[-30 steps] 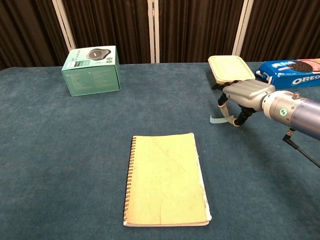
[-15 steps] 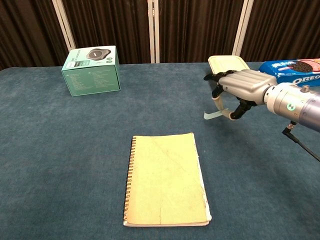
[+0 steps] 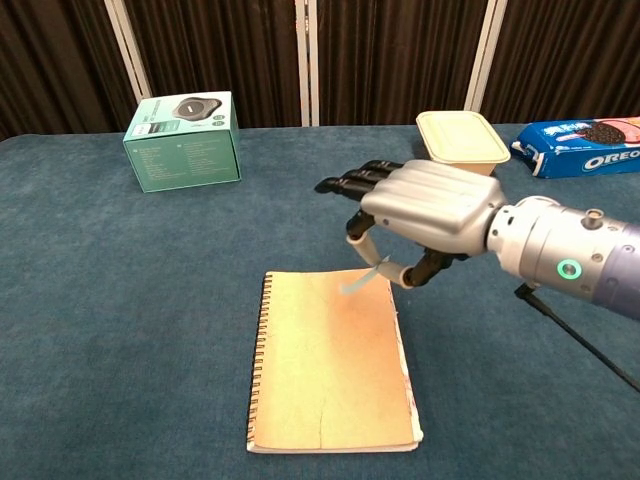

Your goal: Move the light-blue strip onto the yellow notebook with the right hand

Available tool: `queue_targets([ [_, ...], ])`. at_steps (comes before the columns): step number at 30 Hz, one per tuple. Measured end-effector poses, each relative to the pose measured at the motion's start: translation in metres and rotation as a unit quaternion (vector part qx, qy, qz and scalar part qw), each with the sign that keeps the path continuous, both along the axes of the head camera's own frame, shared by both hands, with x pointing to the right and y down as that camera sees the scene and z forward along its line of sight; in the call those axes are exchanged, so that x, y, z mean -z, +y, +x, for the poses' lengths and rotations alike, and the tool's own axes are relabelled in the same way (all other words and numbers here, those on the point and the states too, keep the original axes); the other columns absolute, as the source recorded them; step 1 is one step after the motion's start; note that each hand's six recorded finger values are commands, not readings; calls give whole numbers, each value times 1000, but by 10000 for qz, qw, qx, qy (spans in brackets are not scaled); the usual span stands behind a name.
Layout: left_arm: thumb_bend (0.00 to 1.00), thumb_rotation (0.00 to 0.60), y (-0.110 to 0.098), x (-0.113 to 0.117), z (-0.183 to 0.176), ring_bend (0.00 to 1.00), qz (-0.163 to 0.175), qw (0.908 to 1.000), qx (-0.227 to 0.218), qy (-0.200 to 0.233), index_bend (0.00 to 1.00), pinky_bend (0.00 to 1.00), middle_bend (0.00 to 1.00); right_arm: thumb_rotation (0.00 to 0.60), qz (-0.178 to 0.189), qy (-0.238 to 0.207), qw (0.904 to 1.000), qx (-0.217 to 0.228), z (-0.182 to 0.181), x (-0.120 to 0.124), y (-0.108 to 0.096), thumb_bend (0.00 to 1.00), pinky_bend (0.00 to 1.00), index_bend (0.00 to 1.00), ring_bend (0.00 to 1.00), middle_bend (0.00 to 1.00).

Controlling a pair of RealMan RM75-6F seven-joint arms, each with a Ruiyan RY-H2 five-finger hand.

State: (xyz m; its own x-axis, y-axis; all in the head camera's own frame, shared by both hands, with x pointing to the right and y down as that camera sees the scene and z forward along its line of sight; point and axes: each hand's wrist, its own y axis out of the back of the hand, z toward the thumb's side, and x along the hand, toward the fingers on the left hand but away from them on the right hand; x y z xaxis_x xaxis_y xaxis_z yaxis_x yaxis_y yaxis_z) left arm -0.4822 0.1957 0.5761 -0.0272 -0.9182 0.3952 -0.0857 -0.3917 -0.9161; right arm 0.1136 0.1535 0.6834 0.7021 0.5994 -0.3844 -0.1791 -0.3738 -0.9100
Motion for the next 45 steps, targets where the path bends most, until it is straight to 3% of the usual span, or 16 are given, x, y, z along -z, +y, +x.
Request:
queue_targets([
  [7, 0, 600, 1, 1, 0, 0, -12, 10000, 1, 28, 0, 0, 0, 600, 116, -3, 9988, 474, -39, -4, 20, 414, 0, 695, 0, 0],
  [17, 0, 600, 1, -2, 0, 0, -69, 10000, 4, 39, 0, 0, 0, 600, 270, 161, 9989, 340, -46, -21, 12, 404, 0, 676, 0, 0],
  [19, 0, 600, 0, -1, -1, 0, -61, 10000, 10, 43, 0, 0, 0, 600, 250, 185, 9990, 312, -44, -22, 12, 355, 0, 595, 0, 0],
  [22, 0, 600, 0, -1, -1, 0, -55, 10000, 6, 37, 0, 0, 0, 600, 154, 251, 9991, 317, -40, -24, 12, 198, 0, 361, 0, 0],
  [25, 0, 600, 1, -2, 0, 0, -65, 10000, -3, 26, 0, 0, 0, 600, 88, 349, 9988, 341, -34, -23, 14, 97, 0, 196, 0, 0],
  [32, 0, 600, 2, -2, 2, 0, -67, 10000, -27, 24, 0, 0, 0, 600, 200, 567, 9972, 442, -12, -7, 20, 84, 0, 163, 0, 0],
  [39, 4, 600, 2, -3, 5, 0, -123, 9998, -69, 105, 0, 0, 0, 600, 529, 574, 9967, 233, 32, 28, 10, 84, 0, 137, 0, 0],
  [42, 139, 600, -1, -7, 13, 0, -223, 9994, -184, 211, 1, 0, 0, 600, 699, 639, 9955, -44, 66, 44, 1, 83, 0, 114, 0, 0],
  [44, 410, 600, -5, -12, 21, 0, -350, 9983, -286, 355, 44, 0, 0, 600, 786, 694, 9941, -284, 95, 56, -6, 83, 0, 109, 0, 0],
  [45, 493, 600, -6, -14, 27, 0, -428, 9974, -334, 464, 70, 0, 0, 600, 805, 709, 9934, -413, 108, 61, -9, 83, 0, 107, 0, 0],
])
